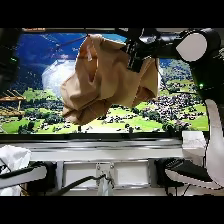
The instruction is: Fold the clothes and pants, and hang the long-sleeved shirts on hangers.
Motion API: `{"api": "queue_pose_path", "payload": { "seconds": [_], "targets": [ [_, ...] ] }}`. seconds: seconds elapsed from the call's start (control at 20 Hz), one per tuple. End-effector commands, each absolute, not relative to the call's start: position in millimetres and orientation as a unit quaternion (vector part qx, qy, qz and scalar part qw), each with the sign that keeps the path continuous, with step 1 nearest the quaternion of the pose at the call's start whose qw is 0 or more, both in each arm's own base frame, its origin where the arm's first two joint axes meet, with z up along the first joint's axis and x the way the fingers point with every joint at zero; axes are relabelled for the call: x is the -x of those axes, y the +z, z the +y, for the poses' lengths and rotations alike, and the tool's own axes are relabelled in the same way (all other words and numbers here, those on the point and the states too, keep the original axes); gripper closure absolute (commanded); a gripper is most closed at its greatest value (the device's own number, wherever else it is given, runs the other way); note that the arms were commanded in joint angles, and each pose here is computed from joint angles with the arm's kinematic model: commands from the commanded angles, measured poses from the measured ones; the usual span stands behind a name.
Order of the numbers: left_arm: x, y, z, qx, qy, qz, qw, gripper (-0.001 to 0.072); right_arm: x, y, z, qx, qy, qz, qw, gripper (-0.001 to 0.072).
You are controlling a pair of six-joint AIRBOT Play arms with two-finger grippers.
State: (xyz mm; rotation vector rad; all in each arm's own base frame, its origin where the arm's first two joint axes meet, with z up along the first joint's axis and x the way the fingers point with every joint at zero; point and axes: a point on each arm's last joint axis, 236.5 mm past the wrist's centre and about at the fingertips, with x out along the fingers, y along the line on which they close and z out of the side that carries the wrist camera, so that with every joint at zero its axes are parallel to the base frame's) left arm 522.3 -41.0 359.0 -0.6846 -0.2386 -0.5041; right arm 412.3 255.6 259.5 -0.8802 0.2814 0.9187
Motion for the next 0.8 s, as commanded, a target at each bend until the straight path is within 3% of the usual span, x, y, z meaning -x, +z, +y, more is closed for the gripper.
{"api": "queue_pose_path", "payload": {
  "seconds": [0.0,0.1,0.15,0.3,0.4,0.5,0.65,0.75],
  "targets": [
    [-453,408,121,0.162,0.159,-0.151,0.962,0.0647,-410,264,259,0.364,0.425,0.145,0.816,0.0685],
    [-413,401,113,0.201,0.179,-0.135,0.954,0.064,-415,269,259,0.348,0.415,0.14,0.829,0.0685],
    [-408,387,86,0.199,0.147,-0.106,0.963,0.0581,-416,272,259,0.347,0.412,0.135,0.831,0.0685],
    [-406,310,-44,0.069,-0.002,0.046,0.997,0.0474,-417,273,260,0.346,0.411,0.134,0.833,0.0685],
    [-391,243,-118,0.011,-0.086,0.174,0.981,0.0469,-417,273,260,0.332,0.409,0.141,0.838,0.0685],
    [-378,191,-179,0.036,-0.146,0.264,0.953,0.0351,-417,273,260,0.319,0.407,0.147,0.843,0.0685],
    [-374,144,-228,0.12,-0.184,0.346,0.912,0.0347,-414,270,260,0.311,0.41,0.157,0.843,0.0685],
    [-380,135,-237,0.111,-0.196,0.345,0.911,0.0283,-411,267,260,0.313,0.414,0.164,0.839,0.0685]
  ]
}}
